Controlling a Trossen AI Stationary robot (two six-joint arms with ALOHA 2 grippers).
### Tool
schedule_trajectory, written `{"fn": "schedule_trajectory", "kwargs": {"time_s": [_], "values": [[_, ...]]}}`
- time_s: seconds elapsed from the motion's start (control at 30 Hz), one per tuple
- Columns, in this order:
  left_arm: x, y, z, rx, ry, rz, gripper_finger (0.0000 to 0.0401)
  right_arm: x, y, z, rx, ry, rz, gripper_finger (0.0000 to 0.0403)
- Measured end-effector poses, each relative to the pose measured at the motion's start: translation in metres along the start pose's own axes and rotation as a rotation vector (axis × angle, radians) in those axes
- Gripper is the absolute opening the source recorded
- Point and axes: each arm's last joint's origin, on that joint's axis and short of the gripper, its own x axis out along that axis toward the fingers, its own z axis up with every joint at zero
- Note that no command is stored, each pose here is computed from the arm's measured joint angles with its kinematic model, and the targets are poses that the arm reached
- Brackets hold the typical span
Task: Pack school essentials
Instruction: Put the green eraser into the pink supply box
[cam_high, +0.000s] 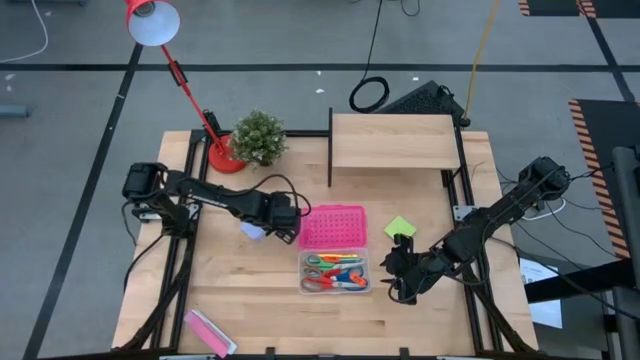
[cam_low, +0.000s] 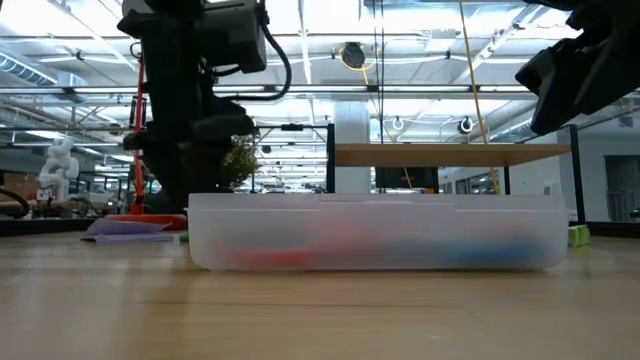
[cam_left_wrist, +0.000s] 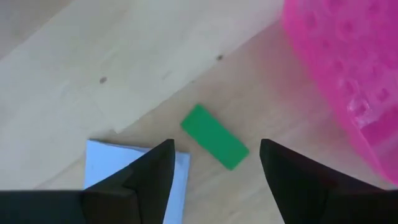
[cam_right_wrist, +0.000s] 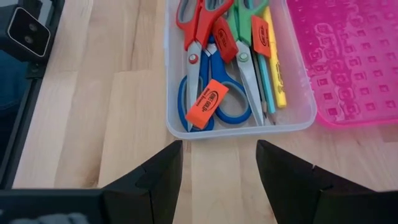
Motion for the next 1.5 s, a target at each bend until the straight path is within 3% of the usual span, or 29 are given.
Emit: {"fn": "schedule_trajectory", "kwargs": {"time_s": [0.37,0.53,1.23,1.37,1.5], "values": [[0.017,-0.004,-0.002,-0.046,0.034,0.037,0.0151,0.000,0.000,0.000,-0.001,-0.002,0.000,0.0198],[0.025,-0.005,-0.004,-0.052,0.065,0.056,0.0132,0.000,0.000,0.000,-0.003,-0.002,0.000,0.0198],[0.033,-0.013,0.003,-0.092,0.090,-0.045,0.0218,0.000,0.000,0.000,-0.009,0.004,0.000,0.0198],[0.033,-0.013,0.004,0.032,0.050,-0.035,0.0218,0.000,0.000,0.000,-0.014,0.003,0.000,0.0198],[0.034,-0.012,0.005,0.279,0.008,-0.010,0.0218,0.000,0.000,0.000,-0.023,0.001,0.001,0.0198]]}}
